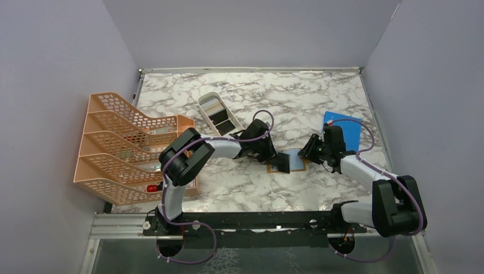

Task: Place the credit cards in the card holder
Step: Insert the credit card into the card holder.

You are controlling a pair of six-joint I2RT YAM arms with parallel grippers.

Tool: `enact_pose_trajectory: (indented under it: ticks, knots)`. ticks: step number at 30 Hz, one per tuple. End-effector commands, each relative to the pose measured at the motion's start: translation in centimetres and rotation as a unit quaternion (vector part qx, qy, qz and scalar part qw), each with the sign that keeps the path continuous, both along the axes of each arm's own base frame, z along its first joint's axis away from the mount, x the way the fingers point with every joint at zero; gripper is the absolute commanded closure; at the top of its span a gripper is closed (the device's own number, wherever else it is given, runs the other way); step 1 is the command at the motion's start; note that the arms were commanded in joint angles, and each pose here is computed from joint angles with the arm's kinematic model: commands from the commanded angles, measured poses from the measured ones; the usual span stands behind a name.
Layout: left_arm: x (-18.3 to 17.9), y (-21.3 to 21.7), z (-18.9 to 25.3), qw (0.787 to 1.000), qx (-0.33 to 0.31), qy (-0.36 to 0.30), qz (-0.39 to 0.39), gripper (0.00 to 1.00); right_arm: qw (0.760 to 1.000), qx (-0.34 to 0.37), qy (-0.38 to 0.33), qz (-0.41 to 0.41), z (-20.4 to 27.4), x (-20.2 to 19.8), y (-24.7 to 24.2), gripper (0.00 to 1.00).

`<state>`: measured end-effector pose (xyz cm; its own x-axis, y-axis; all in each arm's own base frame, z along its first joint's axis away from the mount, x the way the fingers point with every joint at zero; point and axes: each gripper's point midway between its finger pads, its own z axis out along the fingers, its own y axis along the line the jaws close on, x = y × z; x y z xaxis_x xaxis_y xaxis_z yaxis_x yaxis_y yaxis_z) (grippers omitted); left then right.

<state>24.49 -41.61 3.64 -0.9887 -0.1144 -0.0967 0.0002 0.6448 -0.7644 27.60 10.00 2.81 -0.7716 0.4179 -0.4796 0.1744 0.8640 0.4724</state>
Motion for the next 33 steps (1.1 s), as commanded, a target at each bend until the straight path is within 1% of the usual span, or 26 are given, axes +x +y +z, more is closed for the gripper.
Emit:
enact_pose_trajectory:
  ticks: [1, 9, 15, 23, 28, 33]
  knots:
    - [0.0, 1.6, -1.4, 0.999, 0.05, -0.005, 0.008, 0.97, 0.999, 0.001, 0.039, 0.008, -1.4, -1.7, 0.2, 0.6]
    - [1.1, 0.1, -1.6, 0.999, 0.031, -0.006, 0.01, 1.0, 0.999, 0.007, 0.039, 0.008, -1.6, -1.8, 0.4, 0.6]
    - [1.6, -0.4, -1.5, 1.0, 0.024, -0.009, 0.015, 1.0, 0.999, 0.006, 0.039, 0.008, -1.6, -1.9, 0.3, 0.6]
    - [2.2, -0.8, -1.1, 0.999, 0.014, -0.026, 0.022, 1.0, 0.999, 0.012, 0.042, 0.009, -1.9, -2.1, 0.5, 0.6]
    - [2.2, -1.6, -0.7, 0.999, 0.002, -0.04, 0.028, 0.98, 0.999, 0.02, 0.042, 0.012, -1.6, -2.1, 0.8, 0.6]
    - [2.9, -1.8, 0.1, 0.998, -0.006, -0.057, 0.038, 1.0, 0.999, 0.021, 0.036, 0.011, -1.2, -2.0, 0.8, 0.6]
